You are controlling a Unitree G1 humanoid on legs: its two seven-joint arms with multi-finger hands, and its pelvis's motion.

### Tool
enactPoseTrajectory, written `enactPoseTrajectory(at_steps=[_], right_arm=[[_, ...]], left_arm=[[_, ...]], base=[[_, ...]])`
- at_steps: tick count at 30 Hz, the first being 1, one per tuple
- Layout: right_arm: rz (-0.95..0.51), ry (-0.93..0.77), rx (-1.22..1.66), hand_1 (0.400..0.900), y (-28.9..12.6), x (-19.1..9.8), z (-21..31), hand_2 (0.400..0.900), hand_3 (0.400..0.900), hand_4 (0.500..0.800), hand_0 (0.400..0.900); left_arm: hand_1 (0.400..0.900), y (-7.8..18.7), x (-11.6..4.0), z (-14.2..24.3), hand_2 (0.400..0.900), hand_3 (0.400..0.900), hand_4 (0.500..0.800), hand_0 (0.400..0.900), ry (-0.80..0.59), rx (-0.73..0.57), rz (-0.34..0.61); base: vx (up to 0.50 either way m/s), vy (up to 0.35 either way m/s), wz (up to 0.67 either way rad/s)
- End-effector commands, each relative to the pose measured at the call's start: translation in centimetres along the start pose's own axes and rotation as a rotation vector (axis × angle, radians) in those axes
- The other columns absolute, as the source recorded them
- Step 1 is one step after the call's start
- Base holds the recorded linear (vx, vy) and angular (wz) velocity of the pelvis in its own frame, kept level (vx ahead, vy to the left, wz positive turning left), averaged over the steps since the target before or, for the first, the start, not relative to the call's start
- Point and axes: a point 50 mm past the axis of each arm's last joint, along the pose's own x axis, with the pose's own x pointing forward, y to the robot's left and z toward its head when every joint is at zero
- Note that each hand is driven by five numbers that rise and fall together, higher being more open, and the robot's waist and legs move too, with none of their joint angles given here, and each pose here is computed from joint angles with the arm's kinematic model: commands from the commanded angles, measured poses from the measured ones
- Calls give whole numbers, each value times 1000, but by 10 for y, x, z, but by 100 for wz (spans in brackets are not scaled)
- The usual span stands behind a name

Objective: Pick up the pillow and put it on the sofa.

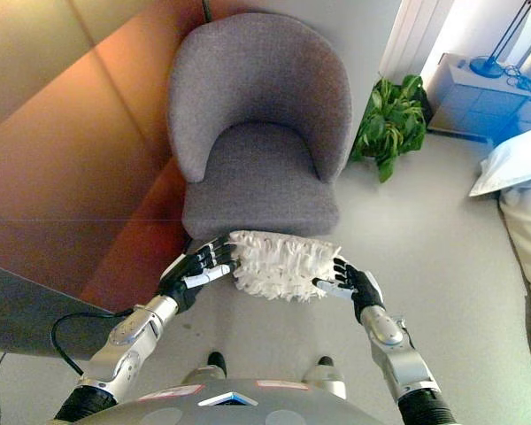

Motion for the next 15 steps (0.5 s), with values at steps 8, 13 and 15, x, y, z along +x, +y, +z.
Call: enactPoseTrajectory(at_steps=[8,13,15], right_arm=[[0,-242,18,900,-2,1,52,900,900,800,900],[1,-247,21,900,0,1,53,900,900,800,900],[2,-246,19,900,1,1,52,900,900,800,900]], left_arm=[[900,1,10,48,900,900,800,900,-211,61,-49],[900,2,9,48,900,900,800,900,-212,63,-33],[900,3,9,48,900,900,800,900,-214,64,-26]], base=[[-1,-1,0],[-1,-1,-1],[0,0,0]])
